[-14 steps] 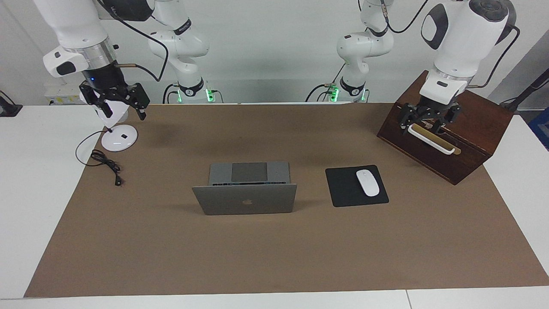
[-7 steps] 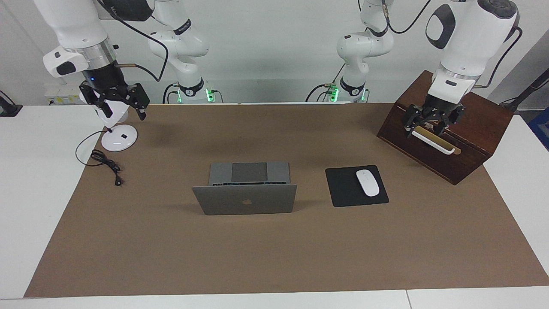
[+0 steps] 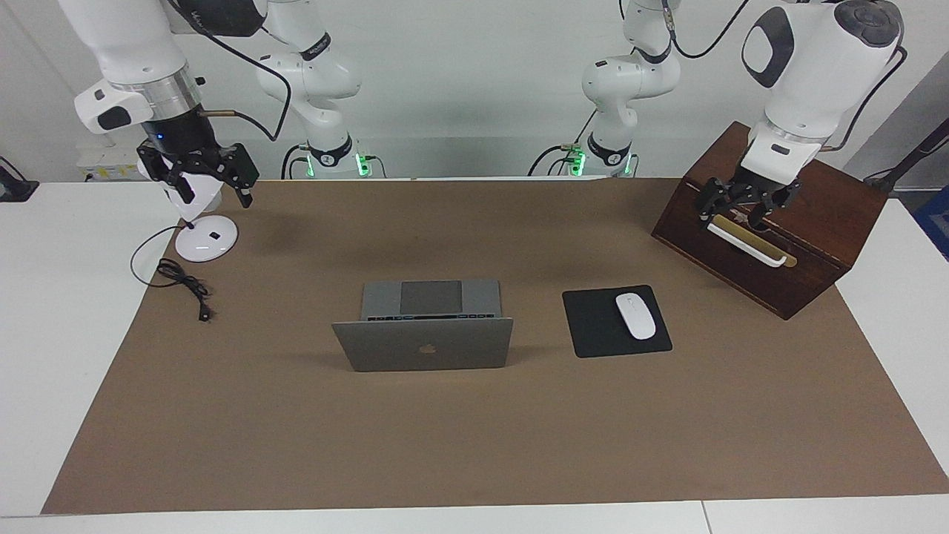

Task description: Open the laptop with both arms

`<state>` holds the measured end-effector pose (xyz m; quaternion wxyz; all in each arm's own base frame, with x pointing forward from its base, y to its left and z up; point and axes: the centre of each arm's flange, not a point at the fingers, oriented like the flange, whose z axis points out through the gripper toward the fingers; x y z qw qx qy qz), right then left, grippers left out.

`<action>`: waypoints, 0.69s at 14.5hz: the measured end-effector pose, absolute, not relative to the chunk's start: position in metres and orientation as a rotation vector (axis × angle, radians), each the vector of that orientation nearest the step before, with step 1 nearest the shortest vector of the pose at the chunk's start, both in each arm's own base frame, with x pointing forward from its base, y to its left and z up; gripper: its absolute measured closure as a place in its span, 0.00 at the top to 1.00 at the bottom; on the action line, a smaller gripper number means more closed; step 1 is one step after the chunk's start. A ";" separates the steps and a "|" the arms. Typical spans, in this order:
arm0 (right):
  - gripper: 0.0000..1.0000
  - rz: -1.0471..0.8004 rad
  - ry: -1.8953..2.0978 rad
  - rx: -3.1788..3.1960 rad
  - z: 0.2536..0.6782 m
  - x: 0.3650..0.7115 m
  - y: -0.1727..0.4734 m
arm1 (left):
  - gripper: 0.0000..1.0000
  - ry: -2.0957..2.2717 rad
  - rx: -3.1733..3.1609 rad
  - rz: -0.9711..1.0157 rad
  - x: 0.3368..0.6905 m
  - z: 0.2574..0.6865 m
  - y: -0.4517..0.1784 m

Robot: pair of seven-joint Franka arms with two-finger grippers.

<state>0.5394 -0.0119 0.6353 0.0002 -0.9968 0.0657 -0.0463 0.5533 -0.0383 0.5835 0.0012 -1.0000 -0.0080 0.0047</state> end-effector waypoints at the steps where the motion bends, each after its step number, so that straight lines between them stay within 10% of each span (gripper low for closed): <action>1: 1.00 -0.146 0.206 -3.131 0.635 0.539 -0.012 | 1.00 -0.025 -3.137 0.050 0.551 0.582 -0.038; 10: 1.00 -0.148 0.206 -3.131 0.635 0.540 -0.012 | 1.00 -0.022 -3.138 0.039 0.550 0.594 -0.038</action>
